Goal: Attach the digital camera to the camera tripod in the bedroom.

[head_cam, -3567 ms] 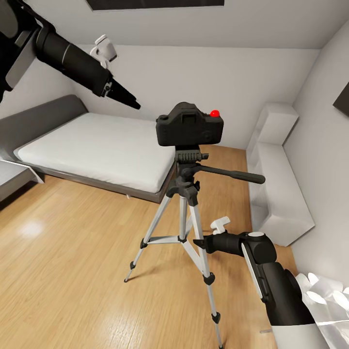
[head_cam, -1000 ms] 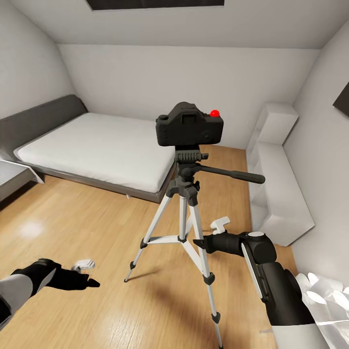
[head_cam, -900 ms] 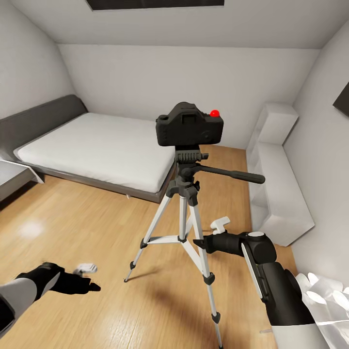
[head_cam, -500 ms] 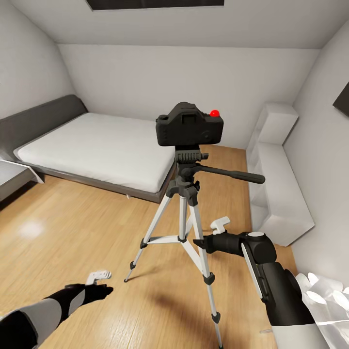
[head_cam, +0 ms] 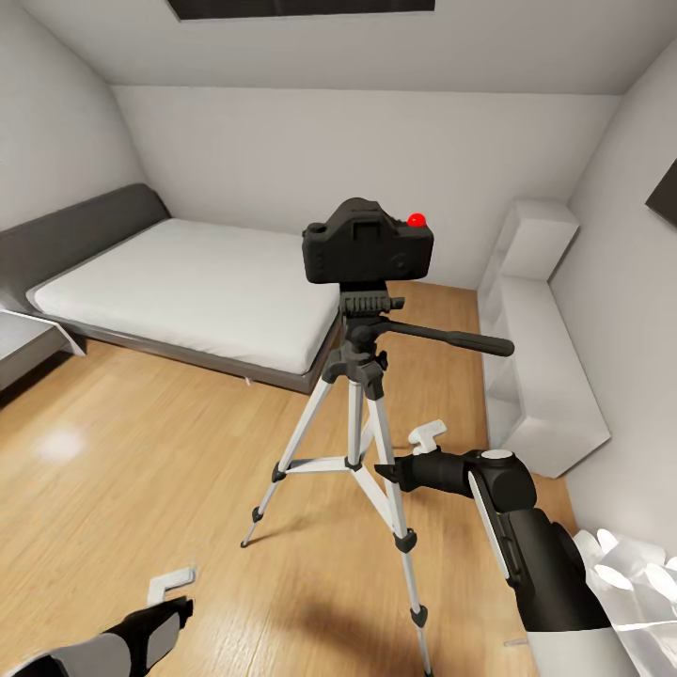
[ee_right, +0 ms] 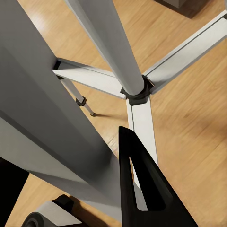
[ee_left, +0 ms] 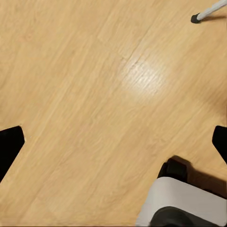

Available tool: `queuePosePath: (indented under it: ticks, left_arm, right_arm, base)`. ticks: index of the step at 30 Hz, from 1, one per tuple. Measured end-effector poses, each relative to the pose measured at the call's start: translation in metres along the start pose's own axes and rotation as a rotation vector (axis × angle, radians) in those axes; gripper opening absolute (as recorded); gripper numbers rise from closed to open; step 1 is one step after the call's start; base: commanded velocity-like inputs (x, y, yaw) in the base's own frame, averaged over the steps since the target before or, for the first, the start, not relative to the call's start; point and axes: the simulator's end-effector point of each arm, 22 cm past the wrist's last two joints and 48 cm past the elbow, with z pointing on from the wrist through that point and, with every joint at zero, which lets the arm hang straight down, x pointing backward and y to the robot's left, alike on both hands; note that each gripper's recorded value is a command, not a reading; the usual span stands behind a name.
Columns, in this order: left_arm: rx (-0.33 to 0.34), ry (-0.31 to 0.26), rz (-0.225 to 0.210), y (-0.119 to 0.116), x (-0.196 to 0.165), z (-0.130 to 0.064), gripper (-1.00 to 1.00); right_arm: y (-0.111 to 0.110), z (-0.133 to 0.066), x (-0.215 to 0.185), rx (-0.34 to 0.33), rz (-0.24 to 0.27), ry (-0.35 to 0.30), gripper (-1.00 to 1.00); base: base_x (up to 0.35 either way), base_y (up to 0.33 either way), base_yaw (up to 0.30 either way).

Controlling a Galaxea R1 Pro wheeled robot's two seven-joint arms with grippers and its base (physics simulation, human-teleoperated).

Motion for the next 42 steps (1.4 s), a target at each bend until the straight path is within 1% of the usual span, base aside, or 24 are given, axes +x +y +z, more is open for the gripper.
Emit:
queuePosePath:
  ticks: [2,3,8,12,22,23,29,30,31,33,36,37,42]
  left_arm:
    - [-0.012,0.02,0.009,0.006,0.019,0.001,1.0]
    - [-0.023,0.037,0.011,0.012,0.034,0.001,1.0]
    - [-0.044,0.07,0.018,0.025,0.062,0.002,1.0]
    - [-0.052,0.091,0.026,0.031,0.079,0.002,1.0]
    - [-0.055,0.135,0.045,0.038,0.108,0.0,1.0]
    - [-0.051,0.14,0.047,0.038,0.113,0.0,1.0]
    - [0.022,0.189,0.056,0.028,0.144,-0.004,1.0]
    - [0.034,0.2,0.057,0.027,0.15,-0.005,1.0]
    - [0.057,0.223,0.061,0.024,0.161,-0.007,1.0]
    - [0.076,0.249,0.067,0.022,0.174,-0.009,1.0]
    - [0.092,0.284,0.075,0.022,0.192,-0.013,1.0]
    - [0.098,0.303,0.079,0.023,0.204,-0.016,1.0]
    - [0.104,0.352,0.092,0.027,0.238,-0.025,1.0]
  right_arm:
    - [0.0,0.0,0.0,0.0,0.0,0.0,-1.0]
    - [0.0,0.0,0.0,0.0,0.0,0.0,-1.0]
    - [0.0,0.0,0.0,0.0,0.0,0.0,-1.0]
    - [0.0,0.0,0.0,0.0,0.0,0.0,-1.0]
    - [0.0,0.0,0.0,0.0,0.0,0.0,-1.0]
    - [0.0,0.0,0.0,0.0,0.0,0.0,-1.0]
    - [0.0,0.0,0.0,0.0,0.001,0.0,-1.0]
    - [0.0,0.0,0.0,0.0,0.001,0.0,-1.0]
    - [0.0,0.0,0.0,0.0,0.001,0.0,-1.0]
    - [0.0,0.0,0.0,0.0,0.0,0.0,-1.0]
    - [0.0,0.0,0.0,0.0,0.0,0.0,-1.0]
    - [0.0,0.0,0.0,0.0,0.0,0.0,-1.0]
    - [0.0,0.0,0.0,0.0,0.0,0.0,-1.0]
  base:
    - [0.0,0.0,0.0]
    - [0.0,0.0,0.0]
    - [0.0,0.0,0.0]
    - [0.0,0.0,0.0]
    - [0.0,0.0,0.0]
    - [0.0,0.0,0.0]
    - [0.0,0.0,0.0]
    - [0.0,0.0,0.0]
    - [0.0,0.0,0.0]
    - [0.0,0.0,0.0]
    - [0.0,0.0,0.0]
    - [0.0,0.0,0.0]
    - [0.0,0.0,0.0]
